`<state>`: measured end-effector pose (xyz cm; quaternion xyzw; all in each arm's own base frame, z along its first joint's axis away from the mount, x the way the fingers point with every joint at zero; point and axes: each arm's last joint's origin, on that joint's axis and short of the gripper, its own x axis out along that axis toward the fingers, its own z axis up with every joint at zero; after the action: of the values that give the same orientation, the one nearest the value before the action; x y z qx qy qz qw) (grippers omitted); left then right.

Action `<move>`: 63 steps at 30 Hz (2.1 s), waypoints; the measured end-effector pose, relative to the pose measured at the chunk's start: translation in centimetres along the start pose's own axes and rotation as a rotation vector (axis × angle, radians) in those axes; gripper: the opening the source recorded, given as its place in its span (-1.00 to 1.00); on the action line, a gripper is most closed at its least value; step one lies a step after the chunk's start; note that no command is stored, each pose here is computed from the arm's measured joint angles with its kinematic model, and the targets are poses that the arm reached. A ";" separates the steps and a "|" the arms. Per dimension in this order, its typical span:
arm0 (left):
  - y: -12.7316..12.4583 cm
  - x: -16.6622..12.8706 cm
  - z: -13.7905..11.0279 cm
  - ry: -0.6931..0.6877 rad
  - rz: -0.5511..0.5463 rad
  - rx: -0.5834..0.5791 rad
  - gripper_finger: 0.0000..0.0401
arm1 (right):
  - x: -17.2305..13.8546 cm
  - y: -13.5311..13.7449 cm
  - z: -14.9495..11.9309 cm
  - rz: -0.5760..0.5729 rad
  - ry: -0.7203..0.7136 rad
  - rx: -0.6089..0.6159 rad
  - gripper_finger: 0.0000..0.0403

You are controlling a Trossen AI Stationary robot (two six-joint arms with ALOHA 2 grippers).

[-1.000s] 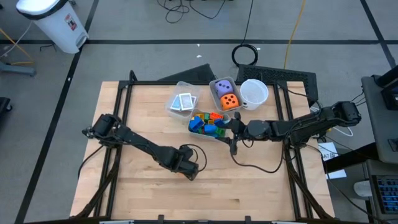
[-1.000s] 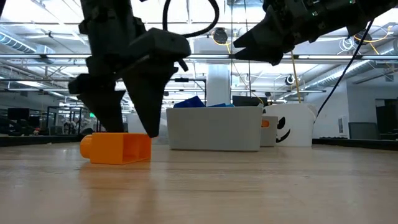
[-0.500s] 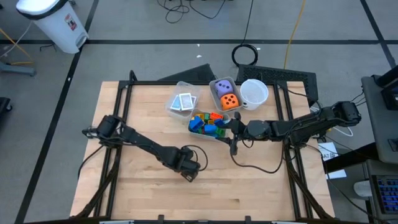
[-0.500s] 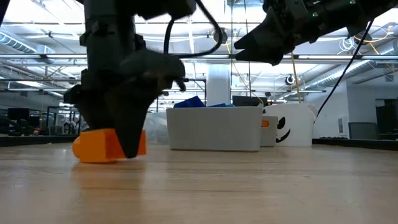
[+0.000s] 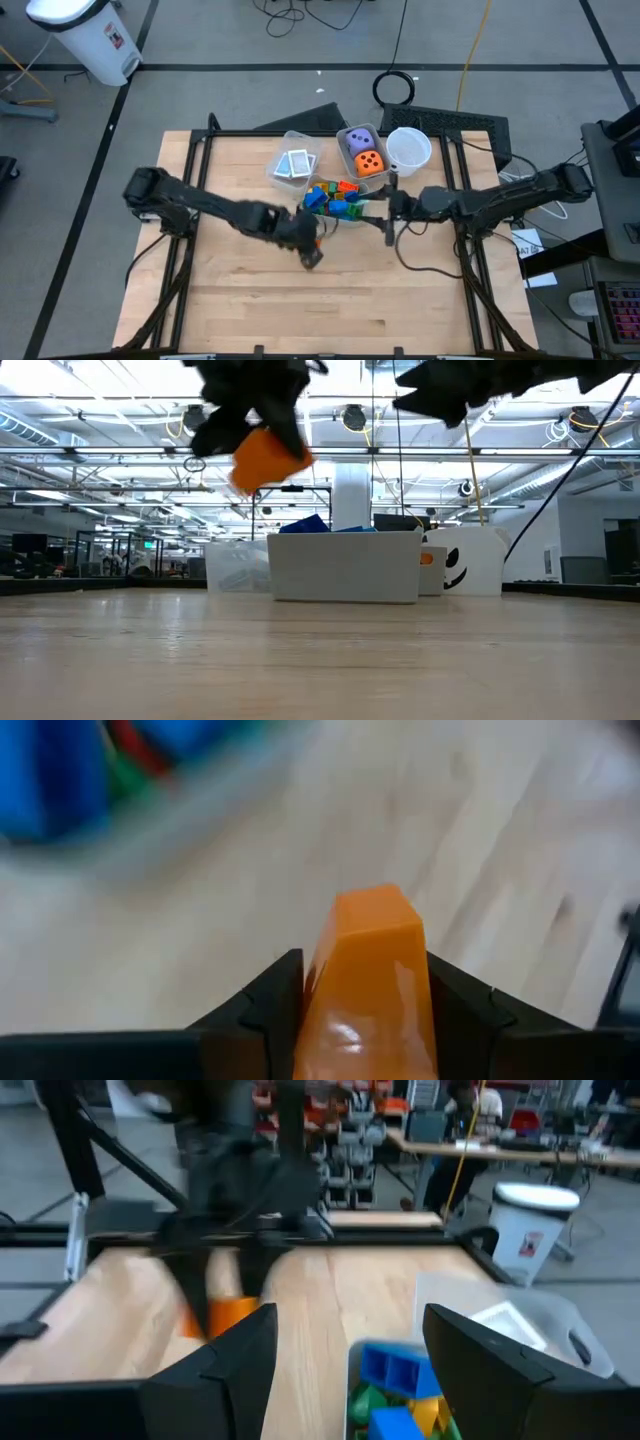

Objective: Pick & Place Toys
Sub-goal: Put the yellow game piece into the bottom gray bin, then return to Home Position

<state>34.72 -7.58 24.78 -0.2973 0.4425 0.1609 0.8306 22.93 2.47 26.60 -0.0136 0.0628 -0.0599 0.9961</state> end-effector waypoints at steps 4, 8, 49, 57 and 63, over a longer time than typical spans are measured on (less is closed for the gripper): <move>1.1 -2.0 2.9 -0.174 -0.011 0.058 -0.19 | -1.1 -0.1 0.9 0.009 -0.045 -0.004 0.12; 2.1 -1.7 5.5 -0.284 -0.042 0.125 -0.18 | -1.5 -0.2 1.3 0.009 -0.061 0.001 0.12; 5.6 5.7 10.2 -0.387 -0.096 0.365 0.68 | -0.8 -0.1 0.1 0.004 0.025 -0.045 0.12; 6.4 -5.6 10.5 -0.443 -0.110 0.386 0.74 | -0.9 0.0 0.1 0.007 0.029 -0.047 0.12; 8.7 -16.3 7.1 -0.489 -0.037 0.468 0.74 | -1.7 -0.3 0.7 0.005 0.008 -0.044 0.12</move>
<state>25.59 3.60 38.31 -0.0591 0.2494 0.1064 0.9607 21.29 2.41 27.49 -0.0351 0.0683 -0.0560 0.9955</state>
